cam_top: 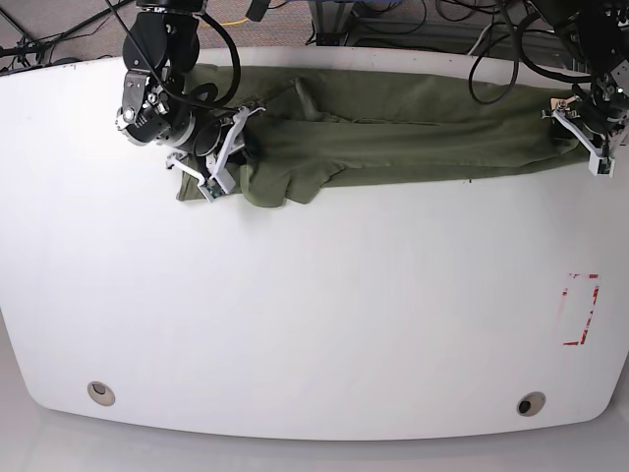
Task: Fold the T-shirt properly
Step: 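Adjust the folded strip with both grippers, smoothing its edges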
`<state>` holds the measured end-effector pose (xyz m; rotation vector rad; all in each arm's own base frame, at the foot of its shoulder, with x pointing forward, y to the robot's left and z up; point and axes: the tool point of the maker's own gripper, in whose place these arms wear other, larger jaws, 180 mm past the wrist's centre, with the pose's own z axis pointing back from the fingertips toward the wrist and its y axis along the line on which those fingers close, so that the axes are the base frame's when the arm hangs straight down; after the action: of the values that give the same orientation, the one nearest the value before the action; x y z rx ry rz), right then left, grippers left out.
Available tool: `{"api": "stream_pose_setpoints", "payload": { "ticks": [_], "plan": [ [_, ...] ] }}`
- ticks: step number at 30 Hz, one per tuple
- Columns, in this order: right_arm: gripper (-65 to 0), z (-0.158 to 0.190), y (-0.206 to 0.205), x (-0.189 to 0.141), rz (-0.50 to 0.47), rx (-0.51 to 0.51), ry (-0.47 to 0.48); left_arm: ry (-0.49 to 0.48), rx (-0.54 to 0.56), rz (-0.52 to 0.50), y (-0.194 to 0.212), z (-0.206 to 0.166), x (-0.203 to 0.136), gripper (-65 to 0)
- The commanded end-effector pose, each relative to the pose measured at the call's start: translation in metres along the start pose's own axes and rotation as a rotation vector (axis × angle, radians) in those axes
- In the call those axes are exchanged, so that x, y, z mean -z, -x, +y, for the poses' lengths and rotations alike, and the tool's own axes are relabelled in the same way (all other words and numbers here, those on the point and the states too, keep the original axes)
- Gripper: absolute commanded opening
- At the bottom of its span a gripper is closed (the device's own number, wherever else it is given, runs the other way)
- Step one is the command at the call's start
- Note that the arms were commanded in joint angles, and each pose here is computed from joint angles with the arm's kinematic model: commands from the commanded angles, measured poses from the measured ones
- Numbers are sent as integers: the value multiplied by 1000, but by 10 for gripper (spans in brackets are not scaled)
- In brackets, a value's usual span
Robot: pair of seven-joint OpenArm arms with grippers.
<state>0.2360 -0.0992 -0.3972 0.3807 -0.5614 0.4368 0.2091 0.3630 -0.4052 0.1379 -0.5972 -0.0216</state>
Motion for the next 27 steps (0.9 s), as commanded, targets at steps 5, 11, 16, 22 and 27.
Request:
{"api": "stream_pose_setpoints", "payload": {
  "ticks": [5,11,16,22,27],
  "plan": [
    [-491,-46,13,-22,0,47,103,-27,23,48,7,14,-1,-253],
    [-480,-78,15,-47,-13,68,185,-26,25,37,3,13,-2,-253],
    [-323,-57,-9,-70,-98,21,129,-23,23,29,-1,12,0,-253],
    [-314,-9,-26,-59,-187,60,-72,-13,33,21,-7,8,2,-253],
    [-390,20,-21,-27,-131,68,-128,-13,34,22,-6,8,2,-253]
  ]
}}
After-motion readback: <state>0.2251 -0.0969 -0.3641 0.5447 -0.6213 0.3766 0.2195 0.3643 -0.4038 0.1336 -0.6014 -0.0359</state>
